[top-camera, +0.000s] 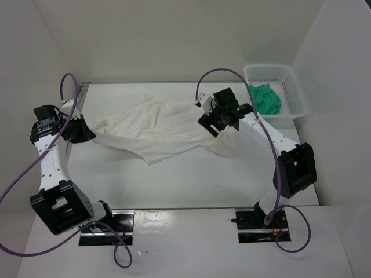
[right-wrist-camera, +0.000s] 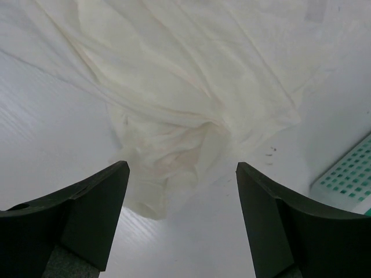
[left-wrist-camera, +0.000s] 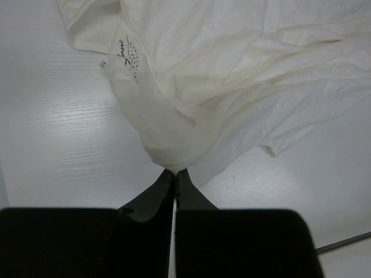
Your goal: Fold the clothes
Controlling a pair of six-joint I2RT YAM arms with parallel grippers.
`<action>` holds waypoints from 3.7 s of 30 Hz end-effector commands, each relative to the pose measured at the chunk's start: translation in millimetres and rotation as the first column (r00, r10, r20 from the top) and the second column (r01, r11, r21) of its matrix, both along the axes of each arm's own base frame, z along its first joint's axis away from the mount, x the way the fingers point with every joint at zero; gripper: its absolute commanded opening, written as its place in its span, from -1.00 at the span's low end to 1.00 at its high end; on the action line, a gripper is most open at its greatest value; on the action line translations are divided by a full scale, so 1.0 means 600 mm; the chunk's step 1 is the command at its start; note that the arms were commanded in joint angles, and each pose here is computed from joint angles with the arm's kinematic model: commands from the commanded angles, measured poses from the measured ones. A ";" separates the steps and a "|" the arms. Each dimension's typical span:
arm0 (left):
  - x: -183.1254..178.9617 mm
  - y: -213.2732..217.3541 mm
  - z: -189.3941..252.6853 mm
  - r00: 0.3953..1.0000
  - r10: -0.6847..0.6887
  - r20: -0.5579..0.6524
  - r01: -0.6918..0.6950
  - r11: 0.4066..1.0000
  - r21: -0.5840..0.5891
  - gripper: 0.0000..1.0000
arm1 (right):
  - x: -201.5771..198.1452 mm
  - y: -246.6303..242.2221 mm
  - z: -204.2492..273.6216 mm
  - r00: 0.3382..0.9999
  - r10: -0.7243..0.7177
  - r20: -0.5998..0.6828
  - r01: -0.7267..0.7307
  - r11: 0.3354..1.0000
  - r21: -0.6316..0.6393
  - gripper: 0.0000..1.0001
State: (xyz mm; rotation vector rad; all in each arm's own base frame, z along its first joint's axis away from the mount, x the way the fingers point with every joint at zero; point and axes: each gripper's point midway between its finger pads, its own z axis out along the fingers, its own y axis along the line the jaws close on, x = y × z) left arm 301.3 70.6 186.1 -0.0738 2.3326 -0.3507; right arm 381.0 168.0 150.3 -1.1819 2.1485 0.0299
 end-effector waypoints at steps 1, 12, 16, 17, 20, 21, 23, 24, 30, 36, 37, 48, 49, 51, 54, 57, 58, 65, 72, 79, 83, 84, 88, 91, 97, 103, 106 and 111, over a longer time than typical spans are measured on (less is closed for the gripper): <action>0.002 -0.008 0.001 1.000 -0.025 0.019 0.025 1.000 -0.005 -1.00 | -0.023 -0.021 -0.024 0.978 -0.193 -0.080 0.197 0.979 0.047 0.65; 0.001 -0.009 0.005 0.999 -0.025 0.027 0.025 1.000 -0.001 -1.00 | -0.046 -0.057 -0.102 0.868 -0.462 -0.184 0.466 0.885 -0.025 0.28; 0.001 -0.009 0.005 0.999 -0.025 0.027 0.025 1.000 -0.001 -1.00 | -0.049 -0.061 -0.116 0.856 -0.477 -0.199 0.477 0.878 -0.050 0.04; 0.001 -0.009 0.005 0.999 -0.025 0.027 0.025 1.000 -0.001 -1.00 | -0.054 -0.063 -0.123 0.852 -0.478 -0.211 0.476 0.877 -0.067 -0.10; 0.001 -0.009 0.005 0.999 -0.025 0.027 0.025 1.000 -0.001 -1.00 | -0.065 -0.062 -0.139 0.849 -0.469 -0.242 0.465 0.882 -0.077 -0.17; 0.001 -0.009 0.005 0.999 -0.025 0.027 0.025 1.000 -0.001 -1.00 | -0.069 -0.064 -0.145 0.845 -0.471 -0.253 0.464 0.881 -0.093 -0.20; 0.001 -0.009 0.005 0.999 -0.025 0.027 0.025 1.000 -0.001 -1.00 | -0.071 -0.062 -0.152 0.843 -0.467 -0.266 0.459 0.883 -0.097 -0.23; 0.001 -0.009 0.005 0.999 -0.025 0.027 0.025 1.000 -0.001 -1.00 | -0.072 -0.062 -0.158 0.840 -0.469 -0.272 0.458 0.883 -0.105 -0.23; 0.001 -0.009 0.005 0.999 -0.025 0.027 0.025 1.000 -0.001 -1.00 | -0.081 -0.056 -0.172 0.834 -0.454 -0.314 0.443 0.890 -0.109 -0.23; 0.001 -0.009 0.005 0.999 -0.025 0.027 0.025 1.000 -0.001 -1.00 | -0.076 -0.055 -0.167 0.846 -0.438 -0.304 0.426 0.898 -0.108 -0.80; 0.001 -0.009 0.005 0.999 -0.025 0.027 0.025 1.000 -0.001 -1.00 | -0.075 -0.058 -0.167 0.850 -0.437 -0.295 0.422 0.899 -0.116 -0.90; -0.002 -0.013 0.004 0.999 -0.030 0.023 0.030 0.999 -0.012 -1.00 | -0.120 -0.134 -0.097 0.905 -0.322 -0.278 0.294 0.946 -0.140 -1.00; -0.002 -0.013 0.004 0.999 -0.030 0.022 0.030 0.999 -0.012 -1.00 | -0.133 -0.143 -0.077 0.913 -0.305 -0.271 0.277 0.951 -0.137 -1.00; -0.002 -0.013 0.004 0.999 -0.030 0.022 0.030 0.999 -0.012 -1.00 | -0.143 -0.156 -0.065 0.928 -0.269 -0.256 0.236 0.960 -0.154 -1.00; -0.002 -0.013 0.004 0.999 -0.030 0.022 0.030 0.999 -0.012 -1.00 | -0.165 -0.184 -0.065 0.937 -0.239 -0.256 0.191 0.961 -0.199 -1.00; -0.002 -0.013 0.004 0.999 -0.030 0.022 0.030 0.999 -0.012 -1.00 | -0.171 -0.216 -0.086 0.932 -0.260 -0.252 0.193 0.946 -0.262 -0.93; -0.002 -0.013 0.004 0.999 -0.030 0.022 0.030 0.999 -0.012 -1.00 | -0.158 -0.235 -0.097 0.927 -0.300 -0.227 0.235 0.933 -0.271 -0.89; -0.002 -0.013 0.004 0.999 -0.030 0.022 0.030 0.999 -0.012 -1.00 | -0.093 -0.310 -0.149 0.853 -0.471 -0.225 0.395 0.864 -0.312 -0.67; -0.002 -0.013 0.004 0.999 -0.030 0.022 0.030 0.999 -0.012 -1.00 | -0.081 -0.291 -0.126 0.861 -0.459 -0.221 0.402 0.879 -0.256 -0.07; -0.002 -0.013 0.004 0.999 -0.030 0.022 0.030 0.999 -0.012 -1.00 | -0.101 -0.223 -0.069 0.933 -0.308 -0.184 0.286 0.949 -0.136 -0.12; -0.002 -0.013 0.004 0.999 -0.030 0.022 0.030 0.999 -0.012 -1.00 | -0.114 -0.213 -0.081 0.938 -0.266 -0.224 0.245 0.962 -0.117 -0.18; -0.002 -0.013 0.004 0.999 -0.030 0.022 0.030 0.999 -0.012 -1.00 | -0.119 -0.208 -0.086 0.938 -0.256 -0.232 0.233 0.965 -0.121 -0.18; -0.001 -0.012 0.000 0.999 -0.030 0.015 0.030 0.999 -0.016 -1.00 | -0.117 -0.206 -0.104 0.935 -0.254 -0.245 0.226 0.964 -0.138 -0.21; -0.001 -0.012 0.000 0.999 -0.030 0.015 0.030 0.999 -0.016 -1.00 | -0.114 -0.205 -0.115 0.932 -0.255 -0.257 0.224 0.964 -0.144 -0.21; -0.001 -0.012 0.000 0.999 -0.030 0.015 0.030 0.999 -0.016 -1.00 | -0.128 -0.171 -0.141 0.934 -0.193 -0.301 0.152 0.976 -0.154 0.04; 0.000 -0.012 -0.004 1.000 -0.030 0.007 0.030 0.999 -0.021 -1.00 | -0.130 -0.150 -0.166 0.937 -0.166 -0.306 0.113 0.976 -0.183 0.16; 0.000 -0.012 -0.004 1.000 -0.030 0.007 0.030 0.999 -0.021 -1.00 | -0.118 -0.158 -0.175 0.940 -0.188 -0.286 0.128 0.968 -0.214 0.16; 0.000 -0.012 -0.004 1.000 -0.030 0.007 0.030 0.999 -0.021 -1.00 | -0.113 -0.179 -0.179 0.942 -0.219 -0.254 0.151 0.953 -0.262 0.16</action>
